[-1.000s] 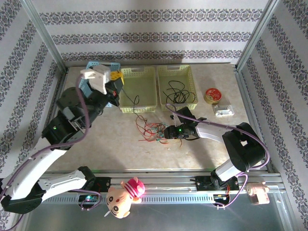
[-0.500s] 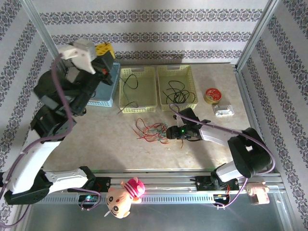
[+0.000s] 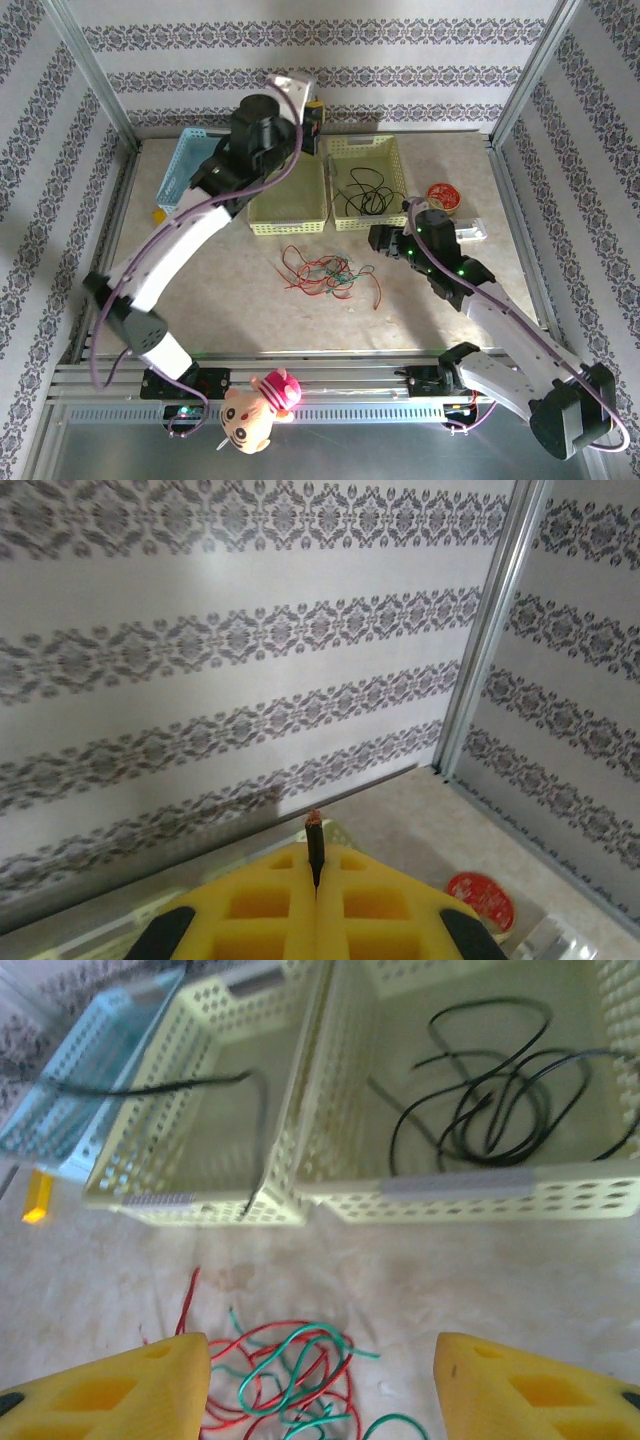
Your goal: Untangle the cables
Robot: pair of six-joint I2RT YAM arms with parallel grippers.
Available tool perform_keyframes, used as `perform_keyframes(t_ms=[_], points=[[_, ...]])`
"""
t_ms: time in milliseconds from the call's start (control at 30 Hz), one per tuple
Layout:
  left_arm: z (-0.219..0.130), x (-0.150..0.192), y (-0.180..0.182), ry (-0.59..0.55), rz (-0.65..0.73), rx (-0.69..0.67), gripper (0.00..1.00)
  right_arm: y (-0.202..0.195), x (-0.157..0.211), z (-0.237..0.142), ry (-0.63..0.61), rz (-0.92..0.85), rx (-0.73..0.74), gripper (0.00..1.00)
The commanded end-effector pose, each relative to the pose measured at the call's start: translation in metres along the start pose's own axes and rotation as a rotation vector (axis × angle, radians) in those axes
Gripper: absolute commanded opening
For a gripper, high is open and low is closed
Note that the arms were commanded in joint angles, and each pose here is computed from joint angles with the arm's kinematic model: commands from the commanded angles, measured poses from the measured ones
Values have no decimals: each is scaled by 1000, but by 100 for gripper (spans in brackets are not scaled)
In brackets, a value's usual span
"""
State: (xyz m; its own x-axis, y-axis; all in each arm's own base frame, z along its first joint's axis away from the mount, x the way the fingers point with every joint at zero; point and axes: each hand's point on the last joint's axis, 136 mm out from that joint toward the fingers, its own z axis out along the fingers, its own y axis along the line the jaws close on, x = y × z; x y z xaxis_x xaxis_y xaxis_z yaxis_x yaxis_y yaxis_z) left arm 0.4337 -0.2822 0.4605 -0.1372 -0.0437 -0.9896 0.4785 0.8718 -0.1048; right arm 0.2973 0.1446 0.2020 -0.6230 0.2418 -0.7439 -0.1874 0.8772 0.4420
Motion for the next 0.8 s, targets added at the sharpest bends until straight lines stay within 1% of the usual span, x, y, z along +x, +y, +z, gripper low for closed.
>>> perform_keyframes(t_ms=[0,67,133,167,233,300,367,400,433,467,500,533,567,633,700,767], points=[[39,-10,-12,-55,-123,133,0,-27,-4,-8,-35,44,100,61],[75,14,-19,-17,-161,187,0,-35,-4,-12,-42,74,110,61],[103,40,-20,44,-195,183,0,-38,-2,-15,-41,83,113,61],[120,67,-17,104,-217,170,0,-38,0,-16,-33,82,114,61],[143,117,-11,213,-242,128,0,-38,5,-17,-11,77,112,61],[156,164,-4,309,-266,81,0,-40,12,-16,22,79,115,61],[163,204,4,394,-276,32,0,-41,21,-14,60,83,114,61],[164,217,7,422,-276,18,11,-41,25,-13,75,86,108,61],[165,226,7,445,-276,13,38,-40,29,-12,93,88,97,61],[164,231,6,456,-273,21,54,-39,33,-10,112,89,89,61],[163,230,5,457,-269,28,65,-38,36,-8,128,91,82,61],[160,227,4,452,-260,33,79,-36,38,-6,146,89,73,61],[155,220,5,438,-249,31,89,-34,41,-4,164,88,63,61],[143,203,8,404,-218,20,100,-32,45,0,197,82,55,60],[126,189,14,376,-191,-6,99,-29,51,4,229,71,44,60],[104,179,27,356,-169,-71,99,-27,62,10,283,54,38,60]])
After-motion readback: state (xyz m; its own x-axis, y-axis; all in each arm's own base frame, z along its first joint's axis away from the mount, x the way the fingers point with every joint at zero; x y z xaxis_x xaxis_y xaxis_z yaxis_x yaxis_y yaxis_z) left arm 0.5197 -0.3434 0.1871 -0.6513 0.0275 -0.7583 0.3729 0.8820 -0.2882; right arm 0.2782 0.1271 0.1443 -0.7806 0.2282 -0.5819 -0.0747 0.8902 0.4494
